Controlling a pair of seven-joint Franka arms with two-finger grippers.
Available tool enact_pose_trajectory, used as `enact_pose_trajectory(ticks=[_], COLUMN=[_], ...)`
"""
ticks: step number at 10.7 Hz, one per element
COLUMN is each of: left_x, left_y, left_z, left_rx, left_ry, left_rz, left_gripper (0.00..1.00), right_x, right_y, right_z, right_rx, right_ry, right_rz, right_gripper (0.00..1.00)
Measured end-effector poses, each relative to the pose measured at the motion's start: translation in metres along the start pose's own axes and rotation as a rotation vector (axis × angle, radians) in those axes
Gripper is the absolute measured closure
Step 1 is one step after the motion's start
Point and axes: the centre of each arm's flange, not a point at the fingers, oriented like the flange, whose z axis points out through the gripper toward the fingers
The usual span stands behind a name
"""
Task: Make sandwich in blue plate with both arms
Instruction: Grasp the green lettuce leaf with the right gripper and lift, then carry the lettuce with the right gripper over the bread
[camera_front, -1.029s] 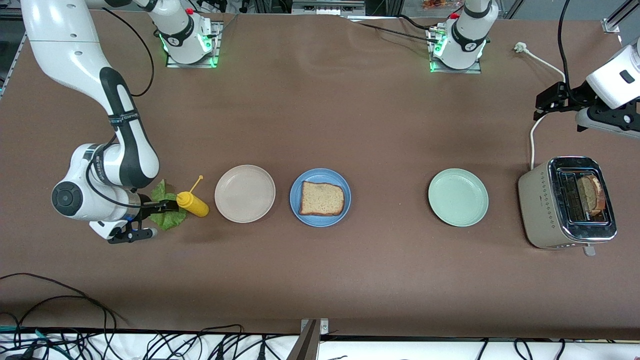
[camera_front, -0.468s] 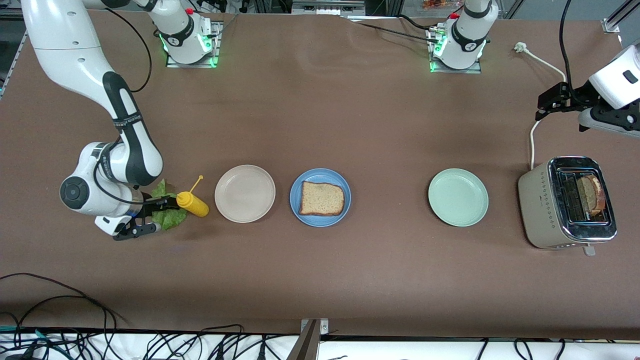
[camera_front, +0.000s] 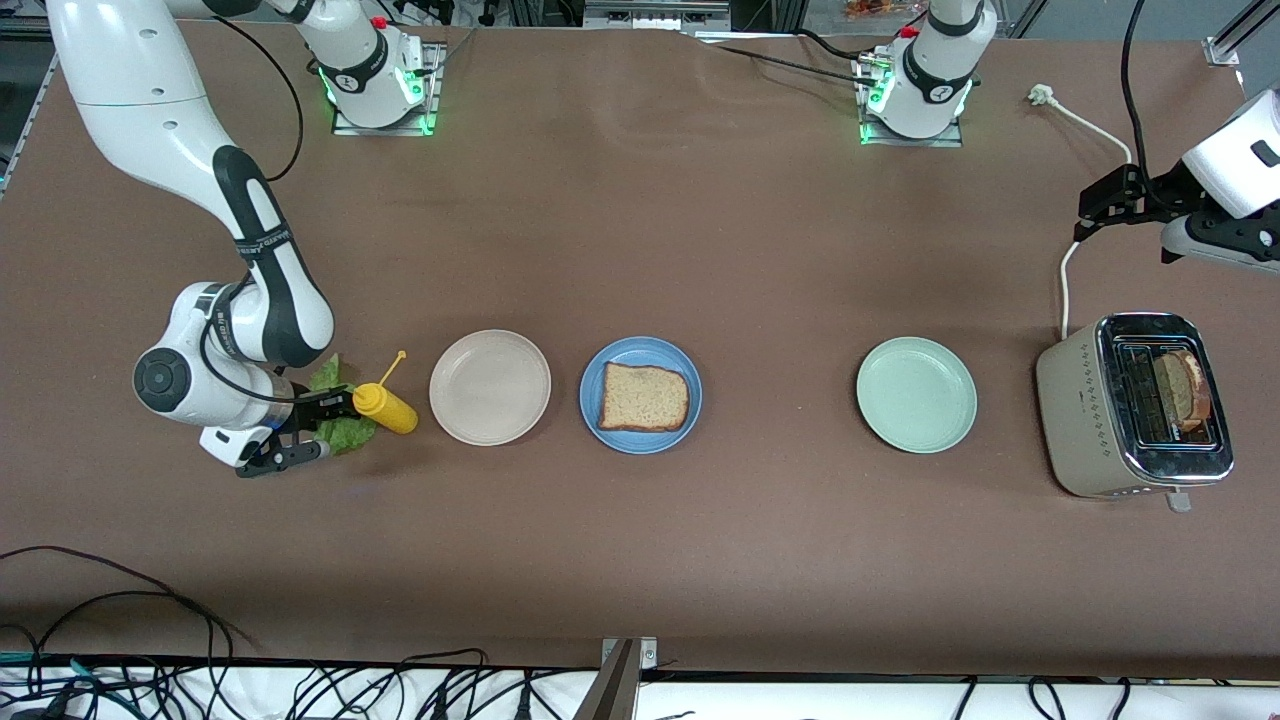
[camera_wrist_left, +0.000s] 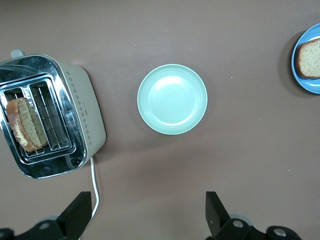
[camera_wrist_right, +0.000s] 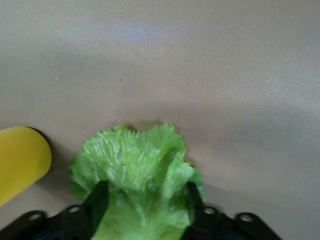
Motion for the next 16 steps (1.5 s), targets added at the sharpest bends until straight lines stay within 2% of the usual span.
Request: enact_pose_trajectory(ticks=[2, 3, 5, 7, 10, 13, 16], left_x=[0.0, 0.0, 0.001, 0.006, 0.009, 0.01, 0.01], left_y=[0.001, 0.001, 0.0, -0.002, -0.003, -0.003, -0.003], left_z=[0.0, -0.001, -0.002, -0.007, -0.008, -0.008, -0.009], left_rx=[0.0, 0.001, 0.001, 0.004, 0.004, 0.004, 0.005], left_ry=[0.0, 0.002, 0.005, 0.017, 0.02, 0.02, 0.021], left_rz=[0.001, 0.001, 0.001, -0.001, -0.001, -0.001, -0.001], left_gripper=[0.0, 0.0, 0.0, 0.0, 0.0, 0.0, 0.0], right_x=[0.0, 0.0, 0.002, 0.003, 0.001, -0.006, -0.017], right_y=[0.0, 0.0, 0.0, -0.006, -0.015, -0.021, -0.028], right_z=[-0.001, -0.001, -0.007, -0.027, -0.079, -0.132, -0.17], right_rx=[-0.001, -0.001, -0.003, 0.005, 0.018, 0.021, 0.031], right_ry=[0.003, 0.004, 0.013, 0.011, 0.014, 0.032, 0.024], right_rz=[-0.013, -0.021, -0.027, -0.035, -0.048, -0.056, -0.065], right_gripper=[0.57, 0.68, 0.8, 0.86, 0.9, 0.9, 0.9])
